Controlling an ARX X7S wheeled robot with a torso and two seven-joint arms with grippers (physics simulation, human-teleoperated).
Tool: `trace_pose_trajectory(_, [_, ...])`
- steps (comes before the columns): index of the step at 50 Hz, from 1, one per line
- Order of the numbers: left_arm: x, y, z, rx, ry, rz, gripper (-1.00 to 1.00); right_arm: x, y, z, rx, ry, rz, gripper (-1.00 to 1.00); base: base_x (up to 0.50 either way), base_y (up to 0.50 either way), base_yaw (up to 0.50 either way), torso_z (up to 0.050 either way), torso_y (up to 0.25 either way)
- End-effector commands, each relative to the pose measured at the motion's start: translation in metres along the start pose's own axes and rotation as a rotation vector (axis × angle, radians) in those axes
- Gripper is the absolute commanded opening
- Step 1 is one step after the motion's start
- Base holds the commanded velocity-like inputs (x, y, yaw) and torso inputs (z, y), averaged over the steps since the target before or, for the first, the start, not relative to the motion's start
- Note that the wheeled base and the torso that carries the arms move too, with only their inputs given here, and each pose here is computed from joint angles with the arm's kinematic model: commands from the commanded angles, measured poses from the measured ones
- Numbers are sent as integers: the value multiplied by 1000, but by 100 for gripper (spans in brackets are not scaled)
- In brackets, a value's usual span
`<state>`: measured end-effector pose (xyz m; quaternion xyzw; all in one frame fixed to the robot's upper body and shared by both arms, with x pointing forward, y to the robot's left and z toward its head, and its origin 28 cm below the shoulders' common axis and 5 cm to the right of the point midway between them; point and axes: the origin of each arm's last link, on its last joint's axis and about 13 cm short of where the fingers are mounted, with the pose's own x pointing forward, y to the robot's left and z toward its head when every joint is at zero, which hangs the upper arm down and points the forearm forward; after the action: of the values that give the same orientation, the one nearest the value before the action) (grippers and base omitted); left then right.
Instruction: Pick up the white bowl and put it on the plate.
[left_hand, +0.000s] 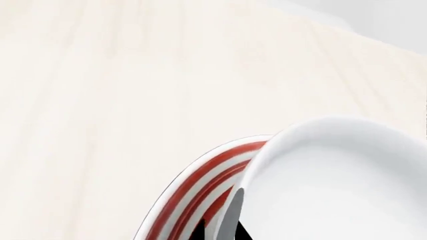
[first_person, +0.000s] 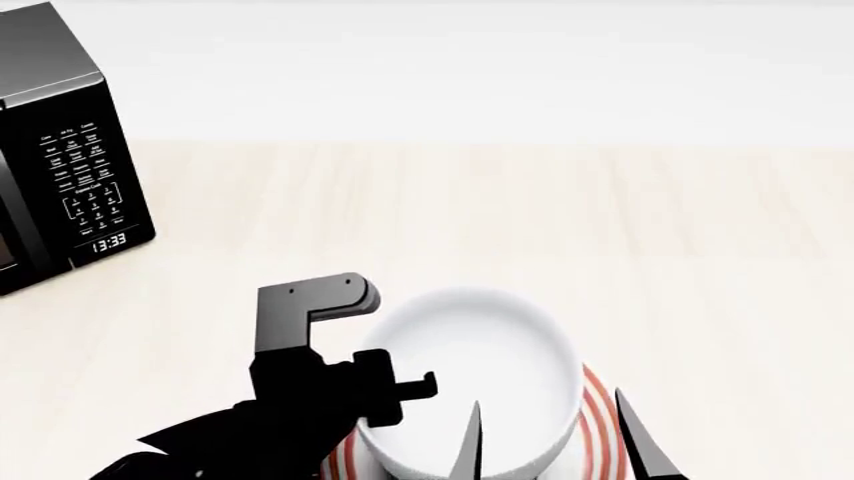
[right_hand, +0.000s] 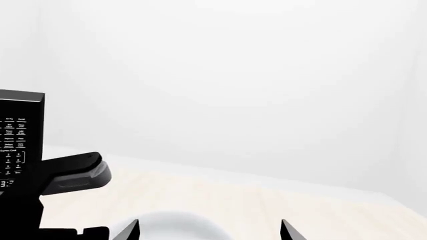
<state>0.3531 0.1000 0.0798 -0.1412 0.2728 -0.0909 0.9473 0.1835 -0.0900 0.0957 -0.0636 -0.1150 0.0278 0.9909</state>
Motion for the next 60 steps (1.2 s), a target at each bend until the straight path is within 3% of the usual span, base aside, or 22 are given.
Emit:
trace_pose_trajectory(1, [2, -6, -12, -30, 8, 8, 100, 3, -1, 0, -4, -18, -8, 100, 0, 0, 0, 0, 0])
trace_pose_trajectory(4, [-2, -7, -6, -39, -45, -5, 100, 2, -1, 0, -4, -18, -7, 100, 0, 0, 0, 0, 0])
trace_pose_trajectory(14, [-8, -6, -3, -36, -59, 6, 100, 2, -2, 1, -4, -19, -7, 100, 0, 0, 0, 0, 0])
trace_pose_trajectory(20, [-20, -8, 7, 57, -142, 41, 100, 2, -2, 1, -4, -19, -6, 100, 0, 0, 0, 0, 0])
trace_pose_trajectory(35, [-70, -7, 27, 208, -376, 47, 100, 1, -5, 14, -12, -61, -33, 100, 0, 0, 0, 0, 0])
trace_pose_trajectory(39, [-87, -4, 22, 253, -433, 4, 100, -2, -9, 30, -14, -107, -51, 100, 0, 0, 0, 0, 0])
trace_pose_trajectory(48, [-122, 3, 10, 375, -588, 27, 100, -9, -8, 58, -26, -186, -44, 100, 0, 0, 0, 0, 0])
trace_pose_trajectory(55, [-155, 9, 3, 381, -684, 49, 100, -17, -6, 84, -7, -264, -29, 100, 0, 0, 0, 0, 0])
trace_pose_trajectory(57, [-165, 11, 2, 405, -756, 81, 100, -18, -6, 87, -10, -290, -26, 100, 0, 0, 0, 0, 0])
trace_pose_trajectory(60, [-175, 11, 0, 381, -764, 46, 100, -19, -5, 91, -14, -308, -20, 100, 0, 0, 0, 0, 0])
